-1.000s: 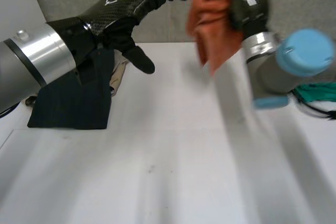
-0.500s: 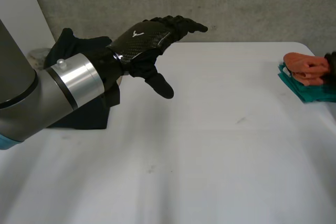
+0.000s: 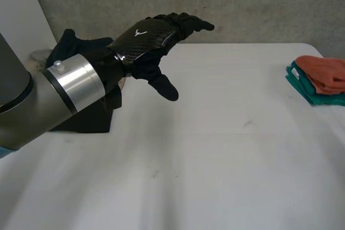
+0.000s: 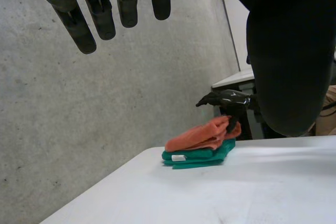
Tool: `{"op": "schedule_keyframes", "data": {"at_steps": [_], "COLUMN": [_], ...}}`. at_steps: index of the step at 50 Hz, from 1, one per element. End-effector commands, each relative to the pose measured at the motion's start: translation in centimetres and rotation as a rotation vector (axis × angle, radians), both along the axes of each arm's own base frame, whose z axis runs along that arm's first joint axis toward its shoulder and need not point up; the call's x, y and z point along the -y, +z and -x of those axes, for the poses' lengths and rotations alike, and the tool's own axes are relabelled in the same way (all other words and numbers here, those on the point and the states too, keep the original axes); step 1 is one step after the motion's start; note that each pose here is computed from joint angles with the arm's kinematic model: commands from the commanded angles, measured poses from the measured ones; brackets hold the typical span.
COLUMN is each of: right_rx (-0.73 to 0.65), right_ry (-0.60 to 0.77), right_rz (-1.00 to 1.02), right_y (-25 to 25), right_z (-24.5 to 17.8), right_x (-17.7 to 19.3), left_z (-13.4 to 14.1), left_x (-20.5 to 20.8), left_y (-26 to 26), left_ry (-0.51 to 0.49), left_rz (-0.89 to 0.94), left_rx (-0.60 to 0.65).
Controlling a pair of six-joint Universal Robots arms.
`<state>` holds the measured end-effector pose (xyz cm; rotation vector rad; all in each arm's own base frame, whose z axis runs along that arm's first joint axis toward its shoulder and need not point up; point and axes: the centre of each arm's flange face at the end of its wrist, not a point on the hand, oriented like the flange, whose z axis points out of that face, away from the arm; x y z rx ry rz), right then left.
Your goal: Fold the laundry.
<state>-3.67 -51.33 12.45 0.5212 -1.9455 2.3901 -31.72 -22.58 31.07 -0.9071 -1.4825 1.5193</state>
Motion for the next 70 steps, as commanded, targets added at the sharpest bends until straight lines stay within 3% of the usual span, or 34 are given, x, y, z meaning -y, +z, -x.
{"op": "schedule_keyframes", "data": {"at_steps": [1, 5, 7, 11, 13, 16, 18, 23, 24, 25, 26, 29, 31, 35, 38, 44, 54, 57, 63, 70], "right_rx": [-0.204, -0.393, -0.489, -0.489, -0.467, -0.406, -0.367, -0.247, -0.226, -0.208, -0.174, -0.144, -0.134, -0.138, -0.192, -0.301, -0.275, -0.261, -0.243, -0.211], "right_ry": [-0.146, -0.381, -0.569, -0.771, -0.756, -0.625, -0.509, 0.001, 0.074, 0.139, 0.269, 0.418, 0.446, 0.451, 0.424, 0.379, 0.330, 0.307, 0.284, 0.283], "right_rz": [-0.174, -0.184, -0.117, 0.132, 0.270, 0.512, 0.601, 0.665, 0.646, 0.619, 0.548, 0.375, 0.285, 0.042, -0.096, -0.151, -0.169, -0.170, -0.155, -0.145], "right_y": [3.5, 7.2, 10.5, 17.7, 20.5, 24.3, 25.3, 23.6, 23.0, 22.3, 20.4, 16.5, 14.8, 10.4, 7.2, 3.9, 2.7, 2.8, 3.5, 4.0], "right_z": [0.0, 1.7, 2.8, 1.8, 0.2, -4.5, -7.7, -18.3, -19.6, -21.0, -23.5, -26.7, -27.6, -29.0, -29.4, -29.4, -27.4, -26.7, -26.1, -26.2], "right_x": [-2.4, -2.7, -2.4, -2.2, -2.3, -3.2, -4.1, -8.6, -9.4, -10.3, -12.0, -14.9, -16.0, -18.2, -19.4, -21.2, -21.3, -20.9, -20.2, -20.2], "left_z": [0.0, -0.3, -0.4, -0.9, -1.2, -1.7, -2.8, -6.6, -8.4, -9.1, -9.5, -11.2, -12.3, -13.9, -14.6, -15.0, -15.0, -14.6, -13.9, -9.3], "left_x": [-0.5, -0.6, -0.6, -0.3, 0.2, 1.0, 2.2, 6.1, 8.1, 9.0, 9.8, 13.3, 15.8, 20.2, 22.5, 27.3, 29.7, 29.7, 28.5, 22.4], "left_y": [0.0, 0.8, 1.1, 2.5, 3.8, 5.5, 7.3, 9.5, 9.4, 9.1, 8.7, 5.8, 2.9, -2.9, -5.9, -12.9, -19.9, -19.3, -11.2, -0.7], "left_ry": [-0.006, 0.001, 0.008, 0.039, 0.082, 0.159, 0.280, 0.586, 0.697, 0.736, 0.759, 0.820, 0.842, 0.848, 0.837, 0.780, 0.771, 0.781, 0.866, 0.710], "left_rz": [-0.004, 0.015, 0.022, 0.062, 0.094, 0.124, 0.148, 0.199, 0.217, 0.222, 0.227, 0.241, 0.228, 0.211, 0.223, 0.292, 0.243, 0.262, 0.370, 0.425], "left_rx": [0.001, -0.010, -0.014, -0.042, -0.075, -0.123, -0.172, -0.208, -0.170, -0.142, -0.112, 0.057, 0.157, 0.267, 0.272, 0.219, 0.265, 0.274, 0.206, -0.023]}}
